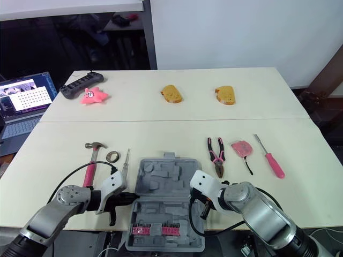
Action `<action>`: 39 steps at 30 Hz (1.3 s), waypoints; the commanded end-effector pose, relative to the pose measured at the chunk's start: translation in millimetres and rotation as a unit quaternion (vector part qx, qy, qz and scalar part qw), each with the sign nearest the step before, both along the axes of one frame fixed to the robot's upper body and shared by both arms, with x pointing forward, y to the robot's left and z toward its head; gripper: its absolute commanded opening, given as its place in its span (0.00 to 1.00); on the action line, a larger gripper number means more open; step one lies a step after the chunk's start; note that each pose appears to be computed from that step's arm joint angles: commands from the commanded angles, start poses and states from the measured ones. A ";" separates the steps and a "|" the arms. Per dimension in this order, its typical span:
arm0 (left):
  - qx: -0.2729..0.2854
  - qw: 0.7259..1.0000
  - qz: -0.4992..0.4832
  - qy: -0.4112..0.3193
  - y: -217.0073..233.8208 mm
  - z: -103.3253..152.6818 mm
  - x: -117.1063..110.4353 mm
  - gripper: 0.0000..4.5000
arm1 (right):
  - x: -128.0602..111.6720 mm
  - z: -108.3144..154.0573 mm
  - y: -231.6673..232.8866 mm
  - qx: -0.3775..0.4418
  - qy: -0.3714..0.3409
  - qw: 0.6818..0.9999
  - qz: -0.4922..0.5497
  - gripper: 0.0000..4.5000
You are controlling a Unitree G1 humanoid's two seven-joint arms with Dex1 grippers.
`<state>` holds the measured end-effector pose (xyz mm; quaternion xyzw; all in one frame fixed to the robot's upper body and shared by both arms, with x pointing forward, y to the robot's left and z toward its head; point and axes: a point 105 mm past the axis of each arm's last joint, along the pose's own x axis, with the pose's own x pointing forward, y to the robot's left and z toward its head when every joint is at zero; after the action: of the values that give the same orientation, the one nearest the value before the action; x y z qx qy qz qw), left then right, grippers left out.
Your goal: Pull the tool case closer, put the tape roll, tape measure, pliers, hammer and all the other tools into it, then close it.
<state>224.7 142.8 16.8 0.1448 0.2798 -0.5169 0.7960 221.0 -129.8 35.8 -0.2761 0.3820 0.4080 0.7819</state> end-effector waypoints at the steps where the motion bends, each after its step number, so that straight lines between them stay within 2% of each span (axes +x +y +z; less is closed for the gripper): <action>1: 0.015 1.000 0.003 0.015 8.4 -4.8 -5.5 0.00 | 6.2 4.6 -9.5 -0.007 -0.012 1.000 -0.013 0.02; 6: 0.029 0.999 0.024 0.003 28.1 3.2 1.0 0.00 | 8.0 10.8 -26.0 -0.007 -0.022 0.999 -0.037 0.02; 11: 0.003 0.999 0.029 -0.031 54.2 43.1 3.5 0.00 | 7.3 44.9 -67.8 0.038 -0.083 0.994 -0.054 0.02; 14: -0.062 0.995 0.068 -0.042 92.1 81.0 1.0 0.00 | -5.6 70.5 -106.6 0.077 -0.132 0.986 -0.071 0.02; 15: -0.064 0.993 0.084 -0.044 105.2 85.9 0.6 0.00 | -10.9 74.5 -117.3 0.085 -0.140 0.983 -0.078 0.02; 18: -0.005 0.986 0.156 -0.056 163.0 84.1 3.2 0.00 | -23.9 82.5 -157.9 0.079 -0.163 0.977 -0.114 0.21; 20: 0.014 0.974 0.215 -0.069 199.6 87.0 6.6 0.00 | -31.1 88.6 -183.0 0.081 -0.178 0.970 -0.142 0.40; 25: 0.032 0.949 0.303 -0.083 252.5 85.3 7.7 0.51 | -46.0 88.1 -225.9 0.077 -0.194 0.960 -0.185 0.97; 26: 0.032 0.946 0.310 -0.084 257.1 84.2 7.3 0.66 | -47.4 87.2 -230.1 0.074 -0.196 0.960 -0.187 1.00; 29: 0.030 0.941 0.324 -0.090 265.6 82.1 7.7 0.99 | -49.1 84.7 -235.7 0.071 -0.201 0.959 -0.189 1.00; 39: 0.019 0.934 0.344 -0.097 267.9 74.3 11.3 0.99 | -43.1 80.3 -228.7 0.088 -0.220 0.952 -0.194 1.00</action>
<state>231.7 410.4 82.0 0.0929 0.2587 -0.1921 0.9421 174.4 -361.3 104.9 -0.1980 0.2326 0.2112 0.9285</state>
